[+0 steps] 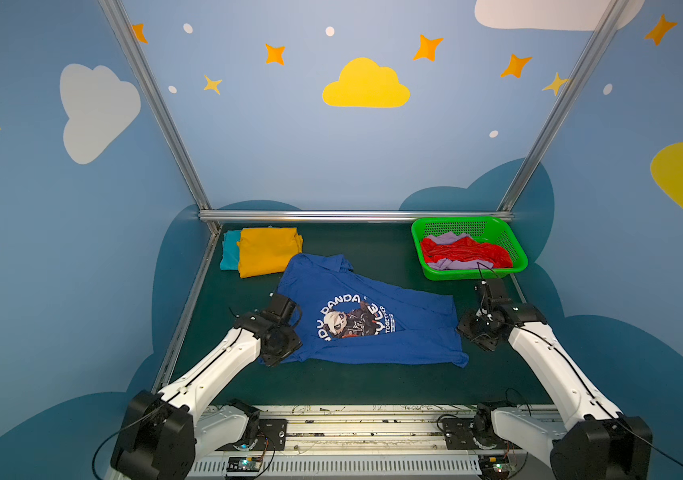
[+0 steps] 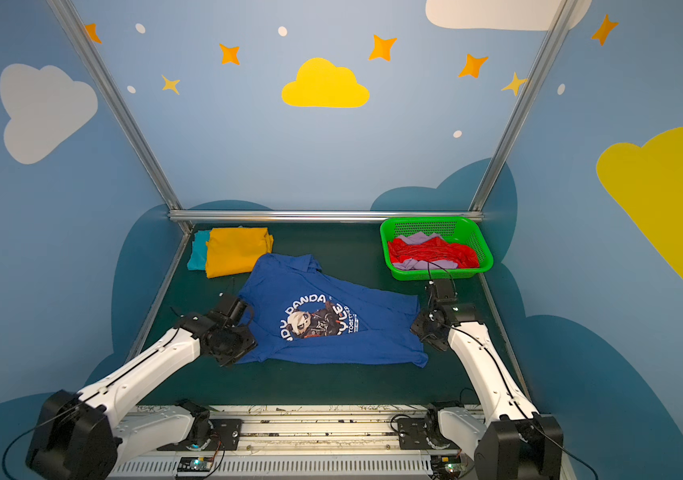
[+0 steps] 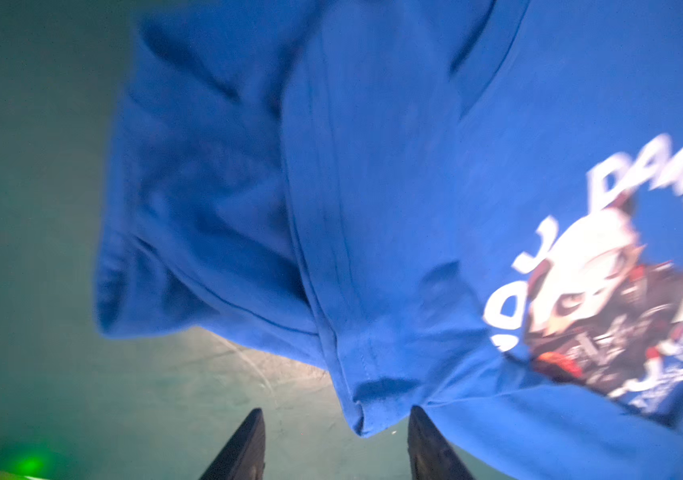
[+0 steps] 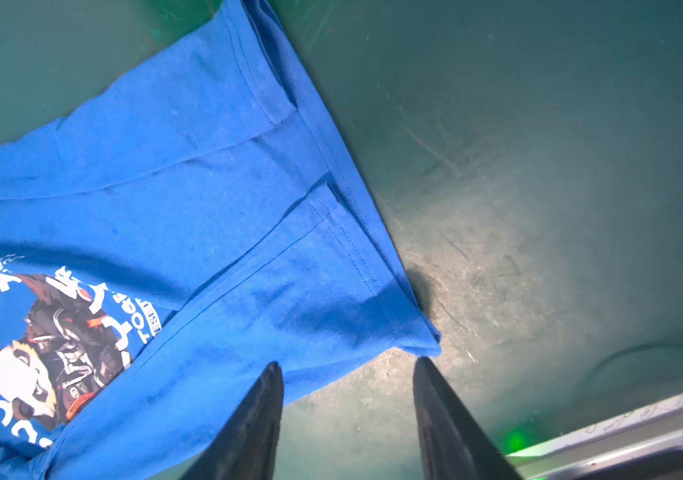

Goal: Fold and stack the t-shirts

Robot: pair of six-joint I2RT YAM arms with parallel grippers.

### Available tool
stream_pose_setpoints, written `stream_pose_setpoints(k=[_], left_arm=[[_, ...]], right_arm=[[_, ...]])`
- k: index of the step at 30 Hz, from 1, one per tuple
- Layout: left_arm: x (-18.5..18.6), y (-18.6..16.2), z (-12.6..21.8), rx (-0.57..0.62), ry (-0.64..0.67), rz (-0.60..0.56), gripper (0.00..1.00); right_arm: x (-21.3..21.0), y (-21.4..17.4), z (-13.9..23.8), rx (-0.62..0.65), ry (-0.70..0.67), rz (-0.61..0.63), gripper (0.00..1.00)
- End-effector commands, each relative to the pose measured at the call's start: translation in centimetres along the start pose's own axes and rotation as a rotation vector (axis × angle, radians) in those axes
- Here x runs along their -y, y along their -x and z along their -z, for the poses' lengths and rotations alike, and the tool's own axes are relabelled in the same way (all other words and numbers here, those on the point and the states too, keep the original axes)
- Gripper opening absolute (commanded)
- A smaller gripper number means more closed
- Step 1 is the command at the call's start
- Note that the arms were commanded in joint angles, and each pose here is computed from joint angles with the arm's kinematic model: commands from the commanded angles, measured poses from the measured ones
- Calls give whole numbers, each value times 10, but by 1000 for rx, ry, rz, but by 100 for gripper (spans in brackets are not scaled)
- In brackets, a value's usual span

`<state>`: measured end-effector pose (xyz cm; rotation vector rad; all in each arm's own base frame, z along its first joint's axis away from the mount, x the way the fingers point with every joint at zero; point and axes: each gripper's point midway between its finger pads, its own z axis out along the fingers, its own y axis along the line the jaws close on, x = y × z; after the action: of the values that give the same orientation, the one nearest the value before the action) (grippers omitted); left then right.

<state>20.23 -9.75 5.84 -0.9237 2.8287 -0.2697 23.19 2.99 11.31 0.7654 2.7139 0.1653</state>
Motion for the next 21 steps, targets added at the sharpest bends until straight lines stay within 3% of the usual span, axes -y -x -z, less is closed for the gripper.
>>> stream_pose_setpoints(k=[1, 5, 10, 12, 17, 21], left_arm=[[11, 3, -12, 21, 7, 29, 54], [21, 9, -26, 16, 27, 22, 47], [35, 16, -36, -2, 56, 5, 12], [41, 18, -35, -6, 65, -7, 4], [69, 35, -20, 7, 39, -46, 4], [93, 40, -18, -62, 26, -87, 11]], right_arm=[[-9, -4, -1, -8, 60, 23, 50], [-12, -3, 4, 26, 102, 45, 49], [-15, 0, 11, 117, 167, 67, 52], [-15, 3, 11, 169, 200, 66, 53], [-17, 5, 11, 302, 294, 100, 55], [-7, 9, 18, 374, 283, 80, 59]])
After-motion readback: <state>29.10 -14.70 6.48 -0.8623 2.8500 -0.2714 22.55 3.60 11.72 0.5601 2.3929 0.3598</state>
